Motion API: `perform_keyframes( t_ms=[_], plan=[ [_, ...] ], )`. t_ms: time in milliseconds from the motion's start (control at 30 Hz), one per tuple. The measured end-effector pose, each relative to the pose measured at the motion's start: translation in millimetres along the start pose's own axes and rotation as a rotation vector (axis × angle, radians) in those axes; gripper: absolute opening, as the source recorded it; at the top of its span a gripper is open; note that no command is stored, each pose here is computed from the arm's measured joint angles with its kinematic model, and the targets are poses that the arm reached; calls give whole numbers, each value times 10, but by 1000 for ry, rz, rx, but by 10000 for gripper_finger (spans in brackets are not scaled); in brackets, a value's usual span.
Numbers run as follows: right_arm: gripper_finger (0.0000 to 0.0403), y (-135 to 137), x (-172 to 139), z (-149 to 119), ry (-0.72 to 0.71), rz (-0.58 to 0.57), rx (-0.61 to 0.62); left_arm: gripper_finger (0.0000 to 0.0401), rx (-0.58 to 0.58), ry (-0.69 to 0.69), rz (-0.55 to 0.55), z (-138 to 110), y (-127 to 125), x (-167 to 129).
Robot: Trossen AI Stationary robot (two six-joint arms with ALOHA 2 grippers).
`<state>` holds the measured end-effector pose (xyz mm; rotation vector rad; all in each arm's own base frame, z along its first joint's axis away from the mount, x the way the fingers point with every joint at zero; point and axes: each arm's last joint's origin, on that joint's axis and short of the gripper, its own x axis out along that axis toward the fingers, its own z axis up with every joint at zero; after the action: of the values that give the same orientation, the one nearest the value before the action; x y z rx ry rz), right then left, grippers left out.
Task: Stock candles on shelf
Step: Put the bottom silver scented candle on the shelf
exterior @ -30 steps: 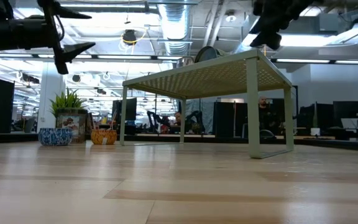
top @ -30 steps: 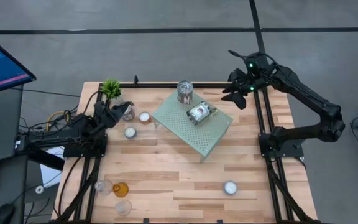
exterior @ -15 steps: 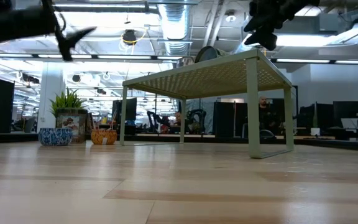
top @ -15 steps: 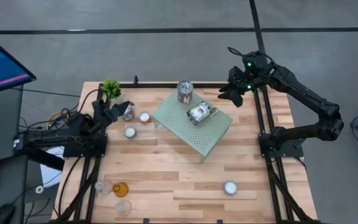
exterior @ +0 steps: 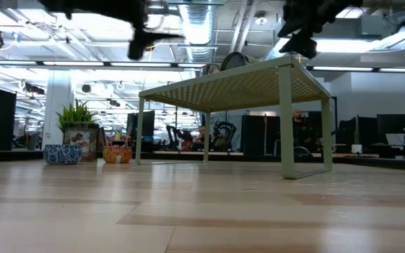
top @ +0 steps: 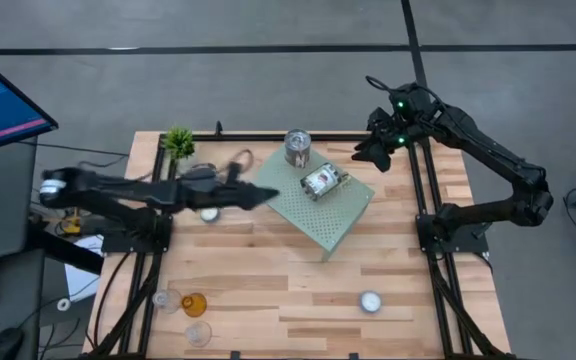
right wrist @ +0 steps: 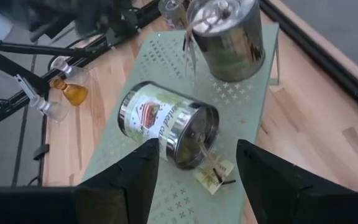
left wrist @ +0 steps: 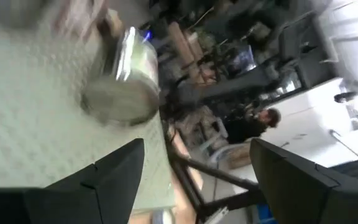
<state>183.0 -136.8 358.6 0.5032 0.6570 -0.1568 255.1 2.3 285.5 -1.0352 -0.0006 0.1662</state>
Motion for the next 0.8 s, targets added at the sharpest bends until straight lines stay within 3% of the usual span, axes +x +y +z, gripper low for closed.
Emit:
perform_keyframes(
  t_ms=[300, 533, 800],
  plan=[
    [205, -68, 186, -100, 5, -22, 109, 294, -98, -8, 106, -154, 64, 585],
    [204, -81, 284, -131, -16, 24, 82, 289, -135, -101, 124, 2, 13, 651],
    [205, -51, 296, -96, -46, 39, 42, 240, -224, -102, 159, 35, 2, 660]
  ],
)
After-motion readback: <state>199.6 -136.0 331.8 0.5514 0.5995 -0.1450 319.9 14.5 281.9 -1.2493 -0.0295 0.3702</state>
